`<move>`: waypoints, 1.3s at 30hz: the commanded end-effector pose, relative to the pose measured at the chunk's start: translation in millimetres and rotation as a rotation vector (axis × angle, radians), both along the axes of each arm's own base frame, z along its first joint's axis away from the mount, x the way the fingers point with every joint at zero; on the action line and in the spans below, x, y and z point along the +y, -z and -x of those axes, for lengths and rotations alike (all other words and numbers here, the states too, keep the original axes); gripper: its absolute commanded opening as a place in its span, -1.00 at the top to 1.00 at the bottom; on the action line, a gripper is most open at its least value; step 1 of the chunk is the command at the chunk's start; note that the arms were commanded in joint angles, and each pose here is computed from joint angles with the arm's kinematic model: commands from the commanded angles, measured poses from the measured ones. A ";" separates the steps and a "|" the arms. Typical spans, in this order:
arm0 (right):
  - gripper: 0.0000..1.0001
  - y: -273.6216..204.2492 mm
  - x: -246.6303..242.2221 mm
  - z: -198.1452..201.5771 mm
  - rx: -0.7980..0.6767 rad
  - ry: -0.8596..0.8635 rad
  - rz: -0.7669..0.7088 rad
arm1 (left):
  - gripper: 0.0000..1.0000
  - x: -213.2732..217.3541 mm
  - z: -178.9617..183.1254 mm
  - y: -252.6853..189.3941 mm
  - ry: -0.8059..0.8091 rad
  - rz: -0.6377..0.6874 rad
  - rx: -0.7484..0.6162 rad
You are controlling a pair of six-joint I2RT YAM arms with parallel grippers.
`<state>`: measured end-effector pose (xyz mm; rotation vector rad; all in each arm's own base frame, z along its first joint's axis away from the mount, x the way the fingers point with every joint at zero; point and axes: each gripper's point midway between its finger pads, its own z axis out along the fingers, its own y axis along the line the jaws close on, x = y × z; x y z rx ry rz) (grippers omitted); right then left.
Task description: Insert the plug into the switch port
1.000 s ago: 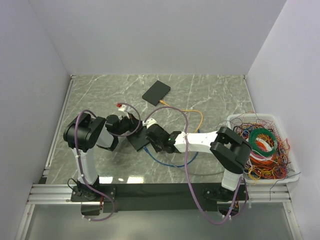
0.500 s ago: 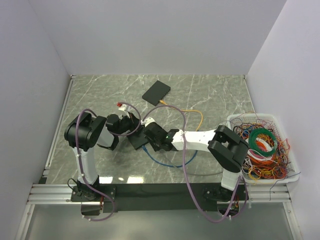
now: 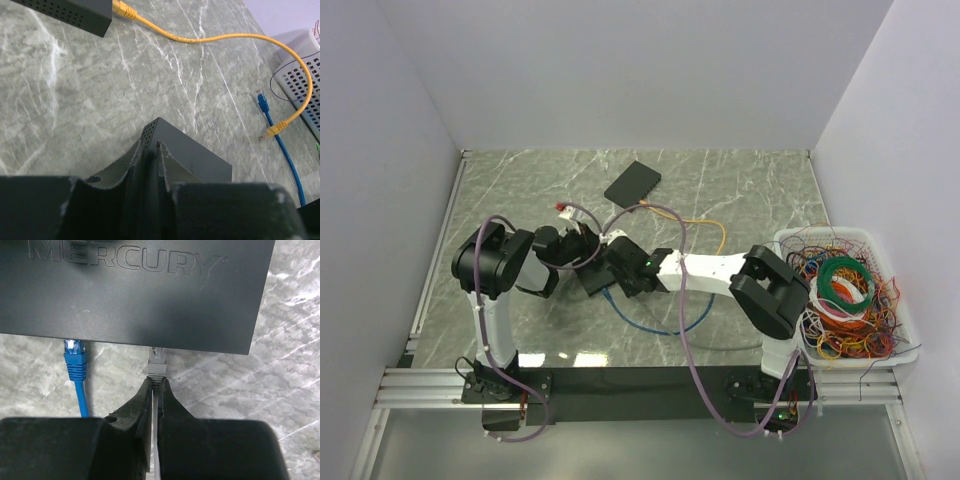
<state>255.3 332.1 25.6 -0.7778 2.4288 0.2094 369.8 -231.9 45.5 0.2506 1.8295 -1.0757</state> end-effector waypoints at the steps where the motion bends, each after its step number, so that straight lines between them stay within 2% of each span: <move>1: 1.00 -68.5 47.3 -81.7 -0.247 0.134 -0.253 | 0.60 -31.3 66.7 21.4 0.304 0.038 0.158; 14: 1.00 -86.8 49.4 -109.3 -0.289 0.254 -0.312 | 0.68 -28.7 75.6 41.3 0.270 0.054 0.295; 17: 1.00 -81.7 49.1 -109.3 -0.283 0.249 -0.302 | 0.57 -27.7 76.4 36.3 0.271 0.069 0.280; 21: 1.00 -68.6 45.1 -100.3 -0.256 0.229 -0.295 | 0.10 -20.7 70.8 21.9 0.247 0.120 0.247; 25: 1.00 -59.0 37.2 -92.7 -0.249 0.224 -0.292 | -0.08 -12.7 59.2 2.1 0.186 0.144 0.213; 27: 1.00 -53.4 33.1 -89.6 -0.243 0.222 -0.280 | -0.10 -9.5 50.8 -4.5 0.145 0.123 0.213; 29: 1.00 -52.1 30.6 -89.4 -0.245 0.222 -0.273 | -0.10 -5.1 33.9 -20.2 0.084 0.103 0.156; 30: 1.00 -51.5 30.9 -88.5 -0.244 0.218 -0.272 | -0.11 -1.4 31.4 -15.8 0.057 0.082 0.190; 34: 1.00 -52.3 29.4 -87.4 -0.247 0.211 -0.268 | -0.16 21.2 0.1 -32.9 -0.069 0.058 0.159; 39: 1.00 -51.4 26.3 -86.9 -0.253 0.209 -0.263 | -0.21 45.5 -26.2 -50.5 -0.129 0.063 0.120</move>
